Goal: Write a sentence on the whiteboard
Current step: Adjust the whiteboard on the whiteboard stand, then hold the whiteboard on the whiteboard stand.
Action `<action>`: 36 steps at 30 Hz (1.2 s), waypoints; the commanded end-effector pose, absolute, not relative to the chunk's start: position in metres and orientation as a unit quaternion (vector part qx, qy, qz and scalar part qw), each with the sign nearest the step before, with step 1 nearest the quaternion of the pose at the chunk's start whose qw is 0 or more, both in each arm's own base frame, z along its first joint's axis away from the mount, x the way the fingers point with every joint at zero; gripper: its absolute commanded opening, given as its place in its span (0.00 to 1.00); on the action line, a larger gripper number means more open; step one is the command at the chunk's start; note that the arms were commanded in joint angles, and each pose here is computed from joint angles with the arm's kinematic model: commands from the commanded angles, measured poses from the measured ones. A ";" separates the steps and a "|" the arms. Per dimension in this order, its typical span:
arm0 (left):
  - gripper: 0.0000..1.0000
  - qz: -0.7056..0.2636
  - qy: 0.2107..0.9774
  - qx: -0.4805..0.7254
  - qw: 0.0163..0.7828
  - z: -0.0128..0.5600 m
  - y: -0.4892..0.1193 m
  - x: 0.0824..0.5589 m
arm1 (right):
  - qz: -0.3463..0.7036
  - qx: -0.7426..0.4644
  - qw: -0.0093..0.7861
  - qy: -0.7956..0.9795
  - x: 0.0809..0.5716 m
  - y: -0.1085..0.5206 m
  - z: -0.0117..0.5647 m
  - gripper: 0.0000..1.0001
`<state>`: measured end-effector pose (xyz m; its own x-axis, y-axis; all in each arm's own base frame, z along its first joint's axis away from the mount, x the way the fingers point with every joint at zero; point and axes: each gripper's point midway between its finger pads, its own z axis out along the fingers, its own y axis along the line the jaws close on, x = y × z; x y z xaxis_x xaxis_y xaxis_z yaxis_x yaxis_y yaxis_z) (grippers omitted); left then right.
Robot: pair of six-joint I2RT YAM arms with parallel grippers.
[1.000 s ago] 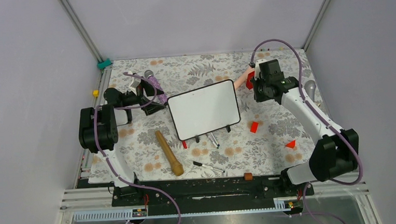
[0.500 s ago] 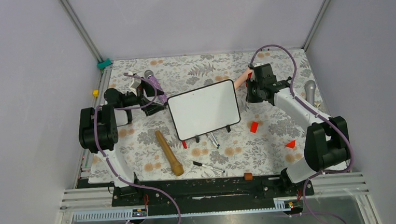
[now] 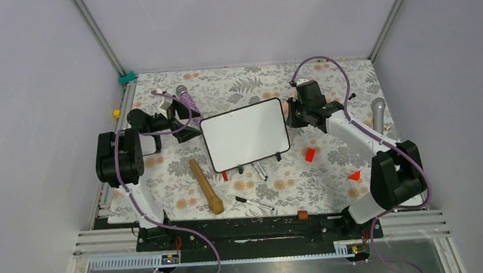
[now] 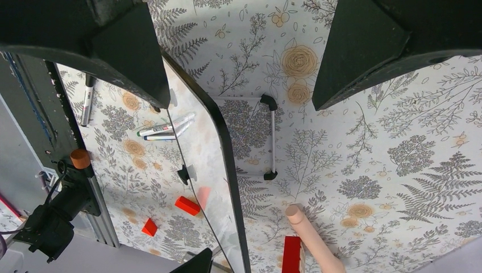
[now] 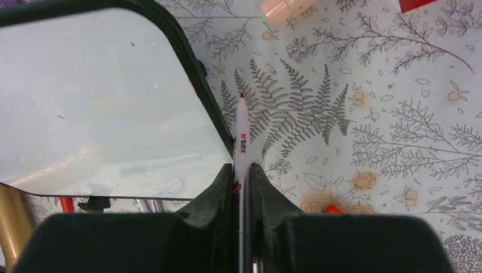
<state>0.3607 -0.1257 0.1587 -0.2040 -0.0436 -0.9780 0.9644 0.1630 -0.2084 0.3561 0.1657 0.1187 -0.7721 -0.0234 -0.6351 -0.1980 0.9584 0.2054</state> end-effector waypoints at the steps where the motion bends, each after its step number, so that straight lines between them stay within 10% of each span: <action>1: 0.99 -0.492 0.542 0.472 0.491 0.169 -0.127 0.341 | 0.161 -0.061 0.360 0.917 0.376 0.183 0.143 0.00; 36: 0.70 -0.497 0.557 0.446 0.494 0.202 -0.129 0.336 | 0.058 -0.039 0.466 0.882 0.411 0.128 0.188 0.00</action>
<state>0.3548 -0.1266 0.1774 -0.1739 -0.0394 -0.9840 0.9704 0.1629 -0.1781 0.3964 0.1380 0.1475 -0.6684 -0.0306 -0.7432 -0.1480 0.9846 0.0926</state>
